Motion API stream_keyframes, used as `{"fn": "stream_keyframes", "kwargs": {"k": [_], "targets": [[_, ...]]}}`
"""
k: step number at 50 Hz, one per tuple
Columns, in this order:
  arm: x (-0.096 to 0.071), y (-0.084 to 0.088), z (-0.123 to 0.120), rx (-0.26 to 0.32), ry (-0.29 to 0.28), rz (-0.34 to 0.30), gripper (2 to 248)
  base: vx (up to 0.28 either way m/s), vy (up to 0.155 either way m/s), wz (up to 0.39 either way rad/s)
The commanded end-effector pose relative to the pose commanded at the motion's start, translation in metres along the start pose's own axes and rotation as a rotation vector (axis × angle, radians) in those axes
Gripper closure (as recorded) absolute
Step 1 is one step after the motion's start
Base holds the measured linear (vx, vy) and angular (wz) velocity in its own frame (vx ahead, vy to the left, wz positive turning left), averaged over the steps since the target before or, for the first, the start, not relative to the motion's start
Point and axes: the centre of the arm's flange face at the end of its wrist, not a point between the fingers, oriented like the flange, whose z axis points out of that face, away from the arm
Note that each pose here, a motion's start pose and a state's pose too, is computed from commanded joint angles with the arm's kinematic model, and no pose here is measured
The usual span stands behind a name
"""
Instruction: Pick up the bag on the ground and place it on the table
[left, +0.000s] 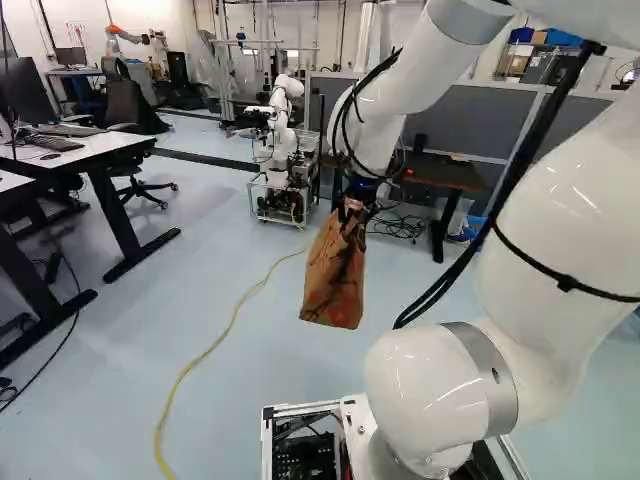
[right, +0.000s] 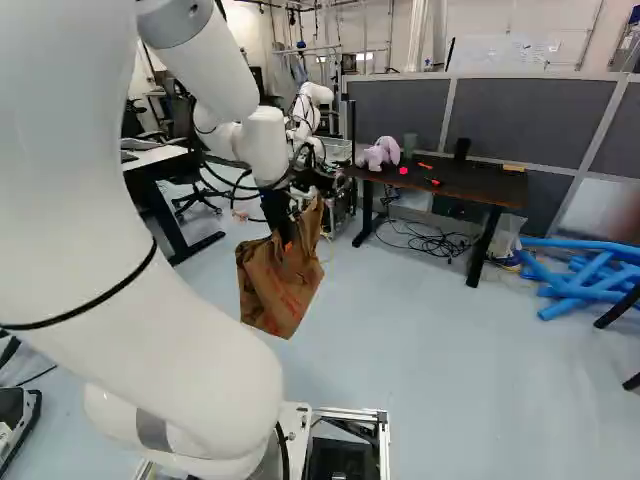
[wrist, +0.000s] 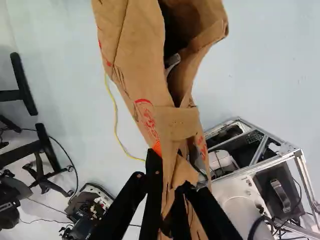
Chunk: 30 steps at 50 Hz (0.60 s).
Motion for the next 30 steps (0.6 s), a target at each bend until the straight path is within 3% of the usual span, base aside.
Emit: {"fn": "stream_keyframes", "kwargs": {"k": [30], "targets": [[0.003, 0.007, -0.044, -0.054, -0.004, -0.046, 229, 0.0, 0.0, 0.0]]}}
